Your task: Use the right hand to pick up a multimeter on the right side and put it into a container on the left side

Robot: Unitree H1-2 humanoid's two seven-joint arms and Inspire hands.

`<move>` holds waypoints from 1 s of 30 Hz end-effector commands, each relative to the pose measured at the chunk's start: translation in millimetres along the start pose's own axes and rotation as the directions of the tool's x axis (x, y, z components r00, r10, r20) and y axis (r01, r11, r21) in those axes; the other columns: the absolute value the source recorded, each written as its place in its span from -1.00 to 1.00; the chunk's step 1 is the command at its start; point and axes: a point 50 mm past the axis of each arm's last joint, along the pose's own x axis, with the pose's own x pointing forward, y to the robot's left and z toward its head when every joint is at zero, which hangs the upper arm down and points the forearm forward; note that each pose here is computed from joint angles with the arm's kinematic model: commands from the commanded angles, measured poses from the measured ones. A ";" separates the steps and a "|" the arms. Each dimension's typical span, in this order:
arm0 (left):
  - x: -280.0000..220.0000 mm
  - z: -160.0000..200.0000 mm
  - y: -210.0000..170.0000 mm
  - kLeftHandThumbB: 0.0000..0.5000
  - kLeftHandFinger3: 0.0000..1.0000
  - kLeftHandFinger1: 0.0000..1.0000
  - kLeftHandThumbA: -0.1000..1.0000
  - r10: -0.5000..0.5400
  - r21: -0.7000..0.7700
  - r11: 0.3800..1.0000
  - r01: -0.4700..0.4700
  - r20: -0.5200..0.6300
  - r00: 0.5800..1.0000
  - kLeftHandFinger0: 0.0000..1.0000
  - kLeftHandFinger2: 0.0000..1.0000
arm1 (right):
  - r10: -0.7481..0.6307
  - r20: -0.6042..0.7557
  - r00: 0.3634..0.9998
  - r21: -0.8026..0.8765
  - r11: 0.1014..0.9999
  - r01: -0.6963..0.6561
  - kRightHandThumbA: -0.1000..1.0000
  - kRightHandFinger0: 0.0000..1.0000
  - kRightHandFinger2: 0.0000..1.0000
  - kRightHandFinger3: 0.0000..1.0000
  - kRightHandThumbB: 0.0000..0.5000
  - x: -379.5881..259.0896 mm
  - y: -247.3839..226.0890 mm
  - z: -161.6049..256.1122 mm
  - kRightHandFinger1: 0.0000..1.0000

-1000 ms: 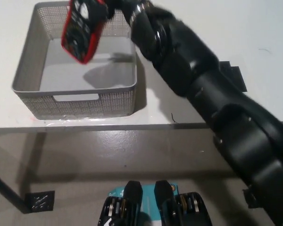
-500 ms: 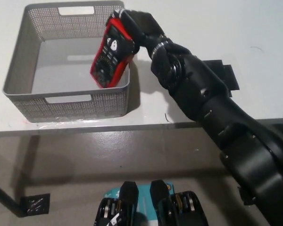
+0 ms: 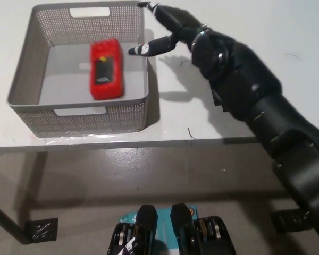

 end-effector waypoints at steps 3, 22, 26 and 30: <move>4.0 6.9 -0.7 0.19 1.00 1.00 1.00 -0.013 0.032 0.999 0.011 0.057 0.998 1.00 1.00 | -0.111 0.097 0.989 0.029 0.994 0.109 1.00 1.00 1.00 1.00 1.00 -12.3 -84.6 21.9 1.00; 5.4 2.3 19.0 0.19 1.00 1.00 1.00 0.075 -0.025 0.997 -0.074 0.014 0.997 1.00 1.00 | -0.632 0.315 0.708 0.515 0.740 0.432 1.00 1.00 1.00 1.00 0.82 -342.1 -88.5 -39.8 1.00; 9.8 0.7 23.7 0.25 1.00 1.00 1.00 0.082 -0.037 0.996 -0.082 0.002 0.997 1.00 1.00 | -0.676 0.291 0.677 0.556 0.695 0.455 1.00 1.00 1.00 1.00 0.79 -387.9 -51.9 -50.4 1.00; 16.4 4.2 28.7 0.47 1.00 1.00 1.00 0.100 -0.024 0.995 -0.099 0.021 0.995 1.00 1.00 | -0.714 0.195 0.672 0.644 0.610 0.462 1.00 1.00 1.00 1.00 0.70 -427.6 -7.8 -57.8 1.00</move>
